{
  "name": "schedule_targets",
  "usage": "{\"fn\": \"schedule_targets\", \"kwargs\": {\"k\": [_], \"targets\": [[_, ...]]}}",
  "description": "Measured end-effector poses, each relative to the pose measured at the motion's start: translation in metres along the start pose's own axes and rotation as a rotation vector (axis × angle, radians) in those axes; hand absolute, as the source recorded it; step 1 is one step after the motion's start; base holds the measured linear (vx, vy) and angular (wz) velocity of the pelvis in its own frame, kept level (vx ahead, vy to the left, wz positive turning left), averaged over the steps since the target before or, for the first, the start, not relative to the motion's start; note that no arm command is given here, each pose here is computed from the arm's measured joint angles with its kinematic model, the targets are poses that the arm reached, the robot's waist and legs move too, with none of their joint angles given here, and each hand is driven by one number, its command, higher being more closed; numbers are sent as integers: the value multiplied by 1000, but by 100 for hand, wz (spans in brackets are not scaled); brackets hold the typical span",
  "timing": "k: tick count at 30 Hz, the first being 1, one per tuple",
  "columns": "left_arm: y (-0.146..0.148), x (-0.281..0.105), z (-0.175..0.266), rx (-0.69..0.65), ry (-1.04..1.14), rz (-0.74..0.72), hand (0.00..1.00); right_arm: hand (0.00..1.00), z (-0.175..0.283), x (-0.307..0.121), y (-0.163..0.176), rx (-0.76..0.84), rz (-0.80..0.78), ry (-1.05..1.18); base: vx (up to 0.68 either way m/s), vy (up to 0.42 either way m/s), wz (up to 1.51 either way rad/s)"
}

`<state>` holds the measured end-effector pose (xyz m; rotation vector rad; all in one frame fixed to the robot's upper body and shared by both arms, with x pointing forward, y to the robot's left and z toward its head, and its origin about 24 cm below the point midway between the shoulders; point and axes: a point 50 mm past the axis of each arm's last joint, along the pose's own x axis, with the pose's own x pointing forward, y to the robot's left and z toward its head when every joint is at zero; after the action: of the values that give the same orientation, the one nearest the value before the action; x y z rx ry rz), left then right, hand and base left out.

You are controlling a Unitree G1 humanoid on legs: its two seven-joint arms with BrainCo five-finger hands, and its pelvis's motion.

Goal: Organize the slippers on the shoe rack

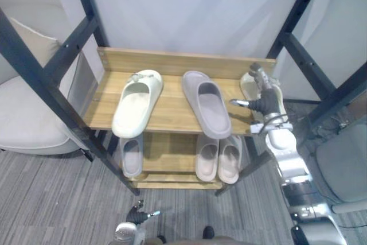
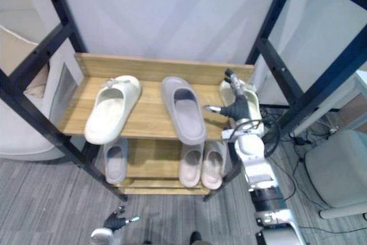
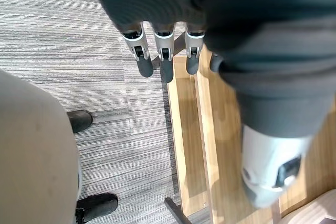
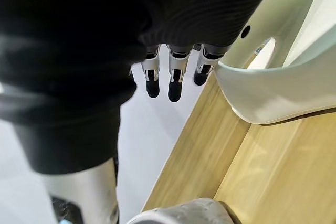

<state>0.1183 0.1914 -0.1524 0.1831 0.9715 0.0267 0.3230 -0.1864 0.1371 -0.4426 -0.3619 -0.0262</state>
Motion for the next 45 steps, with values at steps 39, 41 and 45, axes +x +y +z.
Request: {"fn": "schedule_targets", "kwargs": {"k": [39, 41, 45], "targets": [[8, 2, 17, -54, -66, 23, 0, 100, 35, 62, 29, -225, 159, -87, -12, -17, 2], [8, 2, 17, -54, -66, 23, 0, 100, 35, 54, 30, -183, 158, -102, 0, 0, 0], [8, 2, 16, -54, -62, 23, 0, 100, 35, 38, 32, -139, 168, -123, 0, 0, 0]]}}
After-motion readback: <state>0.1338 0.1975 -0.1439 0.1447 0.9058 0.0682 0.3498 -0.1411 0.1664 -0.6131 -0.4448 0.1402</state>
